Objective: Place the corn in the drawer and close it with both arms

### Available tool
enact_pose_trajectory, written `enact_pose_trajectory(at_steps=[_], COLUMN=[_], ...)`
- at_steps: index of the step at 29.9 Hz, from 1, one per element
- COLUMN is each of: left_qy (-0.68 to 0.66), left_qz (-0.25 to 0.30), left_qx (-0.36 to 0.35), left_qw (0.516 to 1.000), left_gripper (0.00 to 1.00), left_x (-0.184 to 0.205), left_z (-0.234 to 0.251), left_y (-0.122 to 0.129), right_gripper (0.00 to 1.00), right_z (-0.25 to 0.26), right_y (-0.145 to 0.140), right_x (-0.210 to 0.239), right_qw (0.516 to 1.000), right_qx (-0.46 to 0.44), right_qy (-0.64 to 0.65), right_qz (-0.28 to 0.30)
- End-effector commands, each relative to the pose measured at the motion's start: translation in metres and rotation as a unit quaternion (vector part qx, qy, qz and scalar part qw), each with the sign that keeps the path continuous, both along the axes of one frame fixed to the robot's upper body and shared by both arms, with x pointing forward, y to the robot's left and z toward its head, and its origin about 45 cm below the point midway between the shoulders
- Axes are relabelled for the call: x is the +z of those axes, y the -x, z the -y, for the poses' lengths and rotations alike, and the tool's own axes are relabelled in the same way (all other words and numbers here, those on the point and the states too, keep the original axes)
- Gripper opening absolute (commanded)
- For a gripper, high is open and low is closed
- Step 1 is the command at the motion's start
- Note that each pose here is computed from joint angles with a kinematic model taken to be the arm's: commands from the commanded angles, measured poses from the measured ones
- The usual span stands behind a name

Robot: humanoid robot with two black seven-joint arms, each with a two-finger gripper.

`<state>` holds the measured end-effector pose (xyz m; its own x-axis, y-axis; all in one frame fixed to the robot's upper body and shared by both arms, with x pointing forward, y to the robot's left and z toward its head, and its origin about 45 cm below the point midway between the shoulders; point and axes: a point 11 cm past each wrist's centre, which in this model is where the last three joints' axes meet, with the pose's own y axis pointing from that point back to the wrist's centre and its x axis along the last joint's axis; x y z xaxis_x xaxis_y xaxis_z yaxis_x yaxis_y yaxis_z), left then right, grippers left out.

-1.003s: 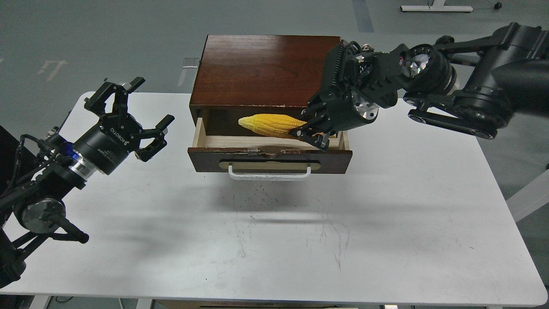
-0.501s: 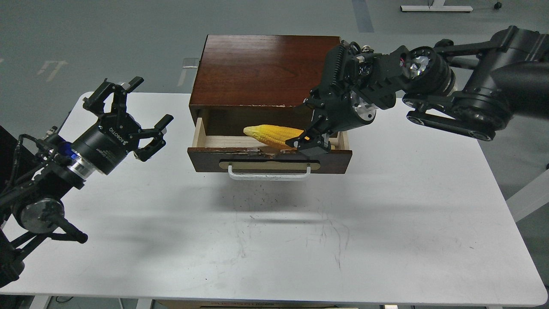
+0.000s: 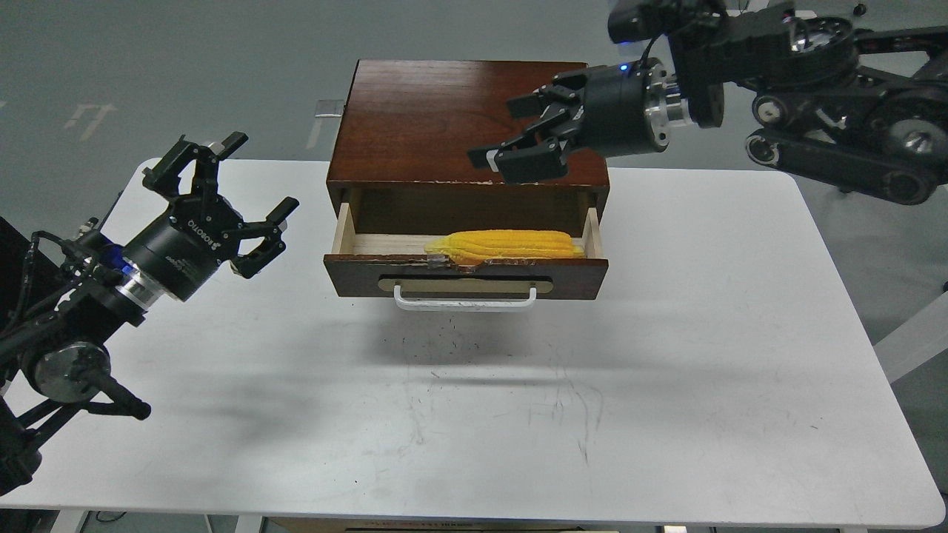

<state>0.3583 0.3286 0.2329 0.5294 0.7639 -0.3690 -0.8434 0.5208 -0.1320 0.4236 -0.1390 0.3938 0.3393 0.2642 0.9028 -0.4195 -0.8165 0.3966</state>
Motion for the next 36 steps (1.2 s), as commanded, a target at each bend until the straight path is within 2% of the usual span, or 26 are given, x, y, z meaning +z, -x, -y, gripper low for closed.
enact_pose_trajectory(at_steps=[1, 5, 7, 9, 13, 20, 24, 29, 31, 33, 34, 36], left_qy=[0.001, 0.002, 0.003, 0.004, 0.005, -0.007, -0.016, -0.025, -0.029, -0.050, -0.050, -0.081], left_qz=[0.000, -0.001, -0.002, -0.002, -0.002, -0.003, -0.005, 0.000, 0.019, 0.062, 0.062, 0.097], left_qx=[0.000, -0.001, -0.002, -0.003, -0.002, 0.017, 0.027, 0.032, 0.034, 0.026, 0.026, 0.010], left_qw=[1.000, 1.000, 1.000, 1.000, 1.000, 1.000, 0.999, 0.999, 0.999, 0.996, 0.996, 0.992], left_gripper=[1.00, 1.00, 1.00, 1.00, 1.00, 1.00, 1.00, 1.00, 1.00, 1.00, 1.00, 1.00], left_x=[-0.001, -0.001, -0.002, -0.002, -0.003, -0.005, -0.006, 0.000, 0.016, 0.051, 0.052, 0.075], left_z=[0.001, 0.002, 0.003, 0.004, 0.004, -0.010, -0.019, -0.027, -0.030, -0.030, -0.030, -0.024], left_y=[0.000, 0.000, 0.000, 0.000, 0.000, -0.005, -0.006, -0.007, -0.015, -0.031, -0.031, -0.039], right_gripper=[0.96, 0.96, 0.96, 0.96, 0.96, 0.96, 0.99, 0.99, 0.99, 1.00, 1.00, 1.00], right_z=[0.047, 0.089, 0.110, 0.120, 0.161, 0.180, 0.195, 0.198, 0.199, 0.199, 0.199, 0.200], right_y=[-0.011, -0.016, -0.015, -0.015, -0.010, -0.002, 0.002, 0.015, 0.017, 0.018, 0.018, 0.019], right_x=[0.001, -0.008, -0.028, -0.041, -0.088, -0.150, -0.181, -0.203, -0.206, -0.207, -0.207, -0.209], right_qw=[0.984, 0.939, 0.895, 0.871, 0.782, 0.659, 0.608, 0.589, 0.586, 0.585, 0.585, 0.585], right_qx=[-0.102, -0.186, -0.231, -0.252, -0.327, -0.393, -0.432, -0.444, -0.444, -0.444, -0.444, -0.445], right_qy=[-0.128, -0.254, -0.335, -0.369, -0.467, -0.566, -0.588, -0.586, -0.586, -0.585, -0.585, -0.585], right_qz=[-0.072, -0.138, -0.184, -0.202, -0.252, -0.302, -0.314, -0.336, -0.342, -0.343, -0.343, -0.344])
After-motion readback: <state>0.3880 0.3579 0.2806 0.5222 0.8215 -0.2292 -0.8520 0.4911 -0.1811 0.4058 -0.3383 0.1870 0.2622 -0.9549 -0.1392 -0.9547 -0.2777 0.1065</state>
